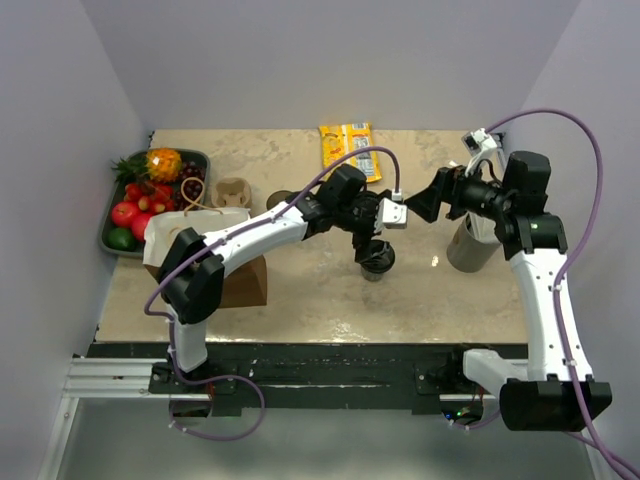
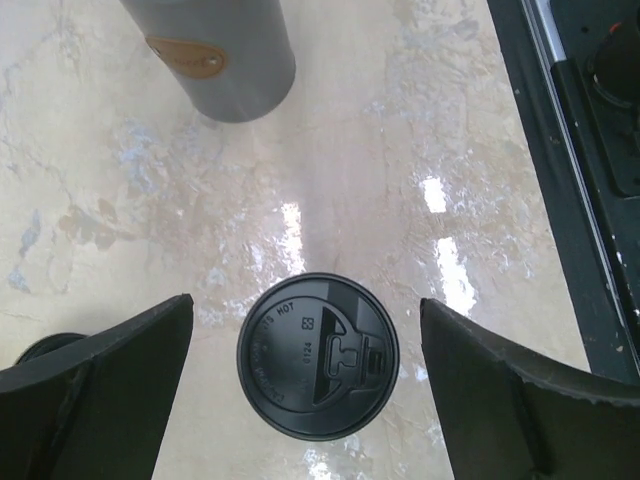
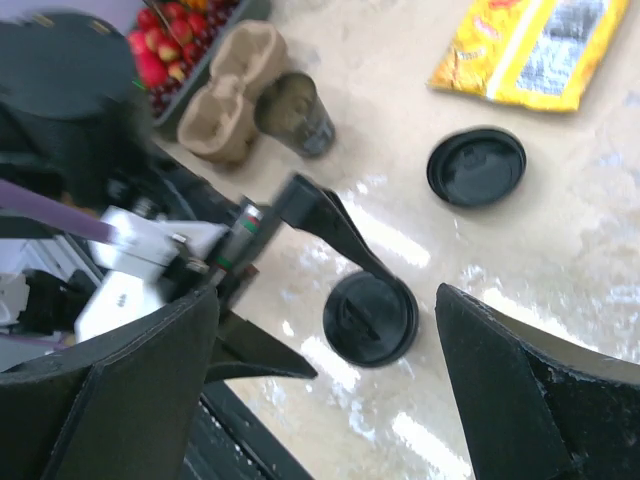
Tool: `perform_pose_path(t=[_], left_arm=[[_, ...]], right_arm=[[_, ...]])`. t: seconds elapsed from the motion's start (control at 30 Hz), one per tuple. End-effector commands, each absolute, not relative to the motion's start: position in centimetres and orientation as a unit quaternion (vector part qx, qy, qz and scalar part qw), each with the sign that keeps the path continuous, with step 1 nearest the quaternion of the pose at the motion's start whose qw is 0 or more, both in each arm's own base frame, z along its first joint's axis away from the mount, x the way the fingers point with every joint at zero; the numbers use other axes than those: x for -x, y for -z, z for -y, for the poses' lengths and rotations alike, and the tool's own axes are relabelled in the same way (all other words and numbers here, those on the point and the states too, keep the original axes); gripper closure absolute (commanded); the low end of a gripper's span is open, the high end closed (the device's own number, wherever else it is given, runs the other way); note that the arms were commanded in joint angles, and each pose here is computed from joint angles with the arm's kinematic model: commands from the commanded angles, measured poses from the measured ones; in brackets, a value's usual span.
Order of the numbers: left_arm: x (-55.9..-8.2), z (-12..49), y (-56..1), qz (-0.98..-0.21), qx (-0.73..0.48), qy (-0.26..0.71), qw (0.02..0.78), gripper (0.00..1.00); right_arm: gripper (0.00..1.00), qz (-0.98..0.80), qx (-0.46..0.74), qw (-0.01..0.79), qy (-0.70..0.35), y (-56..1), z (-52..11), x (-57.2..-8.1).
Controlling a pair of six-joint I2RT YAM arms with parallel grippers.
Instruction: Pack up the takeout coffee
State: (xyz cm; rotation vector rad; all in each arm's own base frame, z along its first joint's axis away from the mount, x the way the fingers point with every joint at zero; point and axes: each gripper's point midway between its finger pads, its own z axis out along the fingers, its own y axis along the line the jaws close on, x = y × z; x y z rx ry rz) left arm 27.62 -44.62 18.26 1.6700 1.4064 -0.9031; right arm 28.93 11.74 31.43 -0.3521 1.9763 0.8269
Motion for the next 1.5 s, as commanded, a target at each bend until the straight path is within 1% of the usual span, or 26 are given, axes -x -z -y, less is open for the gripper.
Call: perform_pose_path(t=[0.0,0.03,0.07,0.1,0.13,0.17,0.23,0.27,0.3,0.4,0.57,0.7,0.93,1.17,1.47], left_arm=[[-27.8,43.3,-15.6,-0.593,-0.635,0.361,0.340,0.01],[-27.6,43.2,-17.4,-0.590,-0.619,0.380,0.352,0.01],[-28.5,43.7,-19.3,-0.572,-0.608,0.386,0.392,0.02],[-28.7,43.0,-19.1,-0.574,-0.598,0.389,0.403,0.01],[-28.7,42.8,-21.4,-0.563,-0.586,0.393,0.431,0.01],[-29.2,42.9,-22.4,-0.551,-0.581,0.390,0.455,0.01],[-29.8,43.0,-22.8,-0.544,-0.581,0.379,0.472,0.01],[-29.5,42.8,-21.8,-0.557,-0.584,0.378,0.453,0.01],[-29.7,42.9,-21.8,-0.556,-0.588,0.376,0.451,0.01],[-29.4,42.9,-20.3,-0.558,-0.602,0.377,0.428,0.01],[-28.2,43.1,-17.8,-0.563,-0.620,0.403,0.369,0.01],[-28.1,43.3,-17.0,-0.561,-0.626,0.405,0.360,0.01],[-28.9,43.3,-15.4,-0.565,-0.636,0.381,0.363,0.01],[-28.7,43.2,-13.9,-0.573,-0.641,0.369,0.354,0.01],[-28.1,43.4,-13.2,-0.574,-0.643,0.381,0.334,0.01]], right_arm=[[0.06,-0.769,0.158,0.510,-0.351,-34.9,-12.6,-28.9],[0.06,-0.775,0.154,0.510,-0.339,-34.5,-12.3,-29.1],[0.06,-0.783,0.144,0.510,-0.325,-34.0,-11.8,-29.5],[0.06,-0.801,0.122,0.503,-0.302,-33.0,-10.9,-29.9],[0.06,-0.809,0.114,0.498,-0.290,-32.3,-10.5,-30.1],[0.06,-0.819,0.104,0.489,-0.279,-31.5,-10.1,-30.5],[0.06,-0.822,0.099,0.487,-0.279,-31.3,-10.0,-30.5],[0.06,-0.818,0.097,0.491,-0.284,-31.5,-10.2,-30.5],[0.06,-0.804,0.101,0.510,-0.288,-32.4,-10.3,-30.8],[0.06,-0.786,0.098,0.528,-0.305,-33.6,-10.8,-30.9],[0.05,-0.791,0.089,0.527,-0.299,-33.6,-10.5,-31.5],[0.05,-0.785,0.089,0.534,-0.301,-34.2,-10.6,-31.8],[0.05,-0.783,0.083,0.535,-0.307,-34.3,-10.7,-32.2],[0.05,-0.781,0.083,0.533,-0.314,-34.3,-10.9,-32.3],[0.05,-0.782,0.083,0.530,-0.318,-34.0,-11.0,-32.2]])
